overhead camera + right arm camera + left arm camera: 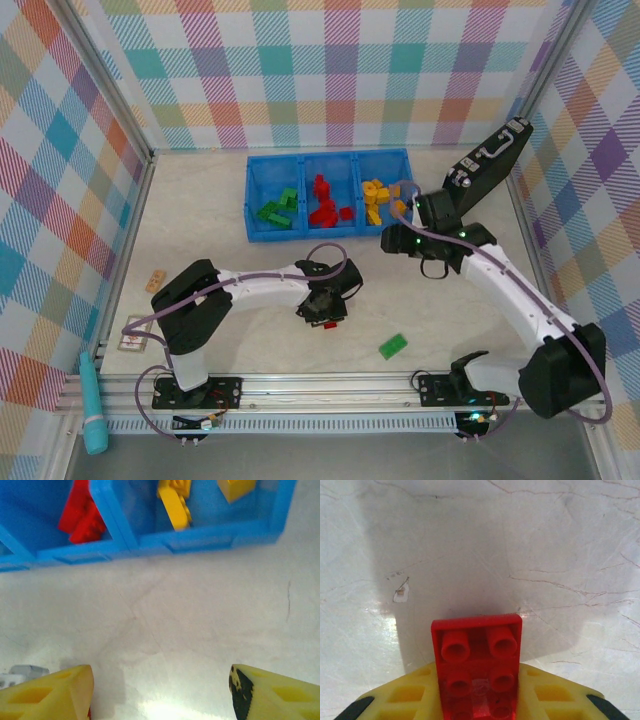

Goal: Sort the legos into containers by color
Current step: Pick up the lego from the middle-left of the table, then place the lego in the container, then pick up the lego from the bottom-center of the table.

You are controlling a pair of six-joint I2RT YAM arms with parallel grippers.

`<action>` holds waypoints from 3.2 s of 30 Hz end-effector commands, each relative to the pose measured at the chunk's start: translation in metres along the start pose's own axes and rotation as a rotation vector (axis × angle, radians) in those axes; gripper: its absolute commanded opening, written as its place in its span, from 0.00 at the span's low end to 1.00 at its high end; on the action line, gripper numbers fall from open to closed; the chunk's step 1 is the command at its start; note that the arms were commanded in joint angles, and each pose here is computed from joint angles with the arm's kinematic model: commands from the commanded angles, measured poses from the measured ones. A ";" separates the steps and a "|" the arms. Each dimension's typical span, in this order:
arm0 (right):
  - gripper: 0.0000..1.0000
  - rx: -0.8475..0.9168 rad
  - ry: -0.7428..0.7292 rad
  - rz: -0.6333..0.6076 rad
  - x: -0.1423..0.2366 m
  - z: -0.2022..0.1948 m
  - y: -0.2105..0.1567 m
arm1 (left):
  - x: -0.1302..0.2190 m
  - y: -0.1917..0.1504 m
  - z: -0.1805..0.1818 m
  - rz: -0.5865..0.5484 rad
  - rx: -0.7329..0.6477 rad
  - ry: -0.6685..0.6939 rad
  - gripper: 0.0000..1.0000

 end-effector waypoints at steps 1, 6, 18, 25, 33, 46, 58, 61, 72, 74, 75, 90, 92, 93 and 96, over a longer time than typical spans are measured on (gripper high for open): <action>0.73 -0.083 -0.037 0.036 0.006 -0.013 -0.021 | -0.006 -0.012 0.007 0.048 -0.011 0.037 0.20; 0.73 -0.146 -0.049 0.091 0.008 -0.024 -0.045 | -0.002 -0.007 0.001 0.048 -0.042 0.033 0.17; 0.73 -0.271 -0.042 0.189 0.010 -0.041 -0.090 | 0.057 0.046 -0.005 -0.097 -0.109 0.020 0.16; 0.73 -0.399 -0.041 0.259 0.006 -0.051 -0.120 | 0.112 0.116 -0.020 -0.293 -0.226 0.036 0.16; 0.72 -0.587 -0.073 0.330 0.006 -0.061 -0.146 | 0.162 0.210 -0.035 -0.540 -0.322 0.065 0.16; 0.81 -0.879 -0.190 0.386 0.014 -0.066 -0.173 | 0.113 0.317 -0.035 -0.611 -0.323 0.095 0.16; 0.83 -0.768 -0.279 0.404 -0.008 -0.035 -0.179 | 0.076 0.339 -0.024 -0.565 -0.281 0.047 0.20; 0.83 -0.755 -0.297 0.416 -0.010 -0.032 -0.183 | 0.071 0.339 -0.027 -0.554 -0.281 0.020 0.26; 0.83 -0.770 -0.321 0.447 -0.015 -0.033 -0.194 | 0.102 0.339 -0.035 -0.593 -0.299 -0.022 0.65; 0.82 -0.782 -0.328 0.453 -0.016 -0.033 -0.198 | 0.119 0.340 -0.038 -0.621 -0.307 -0.040 0.66; 0.82 -0.787 -0.333 0.456 -0.017 -0.033 -0.199 | 0.126 0.340 -0.039 -0.633 -0.309 -0.048 0.66; 0.73 -0.746 -0.414 0.432 -0.032 -0.038 -0.211 | 0.303 0.299 -0.016 -0.911 -0.369 -0.093 0.72; 0.72 -0.735 -0.419 0.433 -0.036 -0.039 -0.213 | 0.324 0.288 -0.009 -0.952 -0.387 -0.083 0.74; 0.72 -0.721 -0.410 0.431 -0.038 -0.038 -0.212 | 0.332 0.282 -0.006 -0.967 -0.401 -0.082 0.76; 0.64 -0.695 -0.408 0.434 -0.042 -0.037 -0.213 | 0.352 0.265 0.008 -0.998 -0.407 -0.049 0.80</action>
Point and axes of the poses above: each hand's point on the last joint's axis, 136 mm out from that joint toward the fingers, its own x axis back along the fingers, its own z axis along the line the jaws close on, y = z × x, the point moved 5 cm from there along x, back along the fingers, and after that the axes turned 6 degrees about -x, right-handed, at the moved point
